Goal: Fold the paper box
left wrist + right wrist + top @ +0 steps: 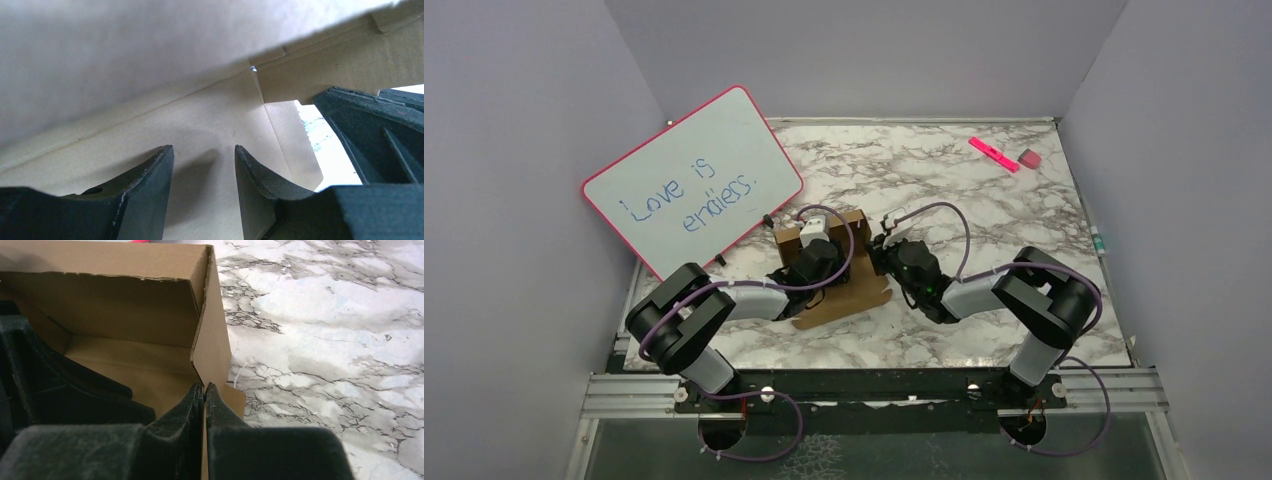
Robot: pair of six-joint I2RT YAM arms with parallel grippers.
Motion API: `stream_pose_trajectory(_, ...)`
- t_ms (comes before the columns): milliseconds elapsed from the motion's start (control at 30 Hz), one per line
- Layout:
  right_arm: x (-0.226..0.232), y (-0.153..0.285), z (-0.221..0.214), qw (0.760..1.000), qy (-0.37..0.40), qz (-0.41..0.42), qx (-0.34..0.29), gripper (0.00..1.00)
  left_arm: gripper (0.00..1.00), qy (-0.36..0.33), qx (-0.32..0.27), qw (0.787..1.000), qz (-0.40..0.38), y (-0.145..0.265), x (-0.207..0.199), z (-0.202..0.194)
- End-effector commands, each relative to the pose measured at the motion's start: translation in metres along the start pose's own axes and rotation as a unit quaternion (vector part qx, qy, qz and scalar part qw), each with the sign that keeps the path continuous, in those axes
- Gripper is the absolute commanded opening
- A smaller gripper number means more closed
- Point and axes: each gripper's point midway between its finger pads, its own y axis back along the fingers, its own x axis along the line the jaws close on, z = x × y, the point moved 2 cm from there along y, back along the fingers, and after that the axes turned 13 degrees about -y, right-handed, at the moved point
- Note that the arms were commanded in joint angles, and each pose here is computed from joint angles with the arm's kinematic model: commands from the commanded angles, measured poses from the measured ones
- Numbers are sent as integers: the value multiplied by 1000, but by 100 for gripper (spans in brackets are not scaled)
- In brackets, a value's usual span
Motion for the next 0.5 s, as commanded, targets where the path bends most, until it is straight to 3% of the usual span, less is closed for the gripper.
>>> stream_pose_trajectory(0, -6, 5, -28, 1000, -20, -7, 10, 8, 50, 0, 55, 998, -29, 5, -9, -27)
stream_pose_trajectory(467, -6, 2, -31, 1000, 12, -3, 17, 8, 62, -7, -15, 990, -142, 54, -43, 26)
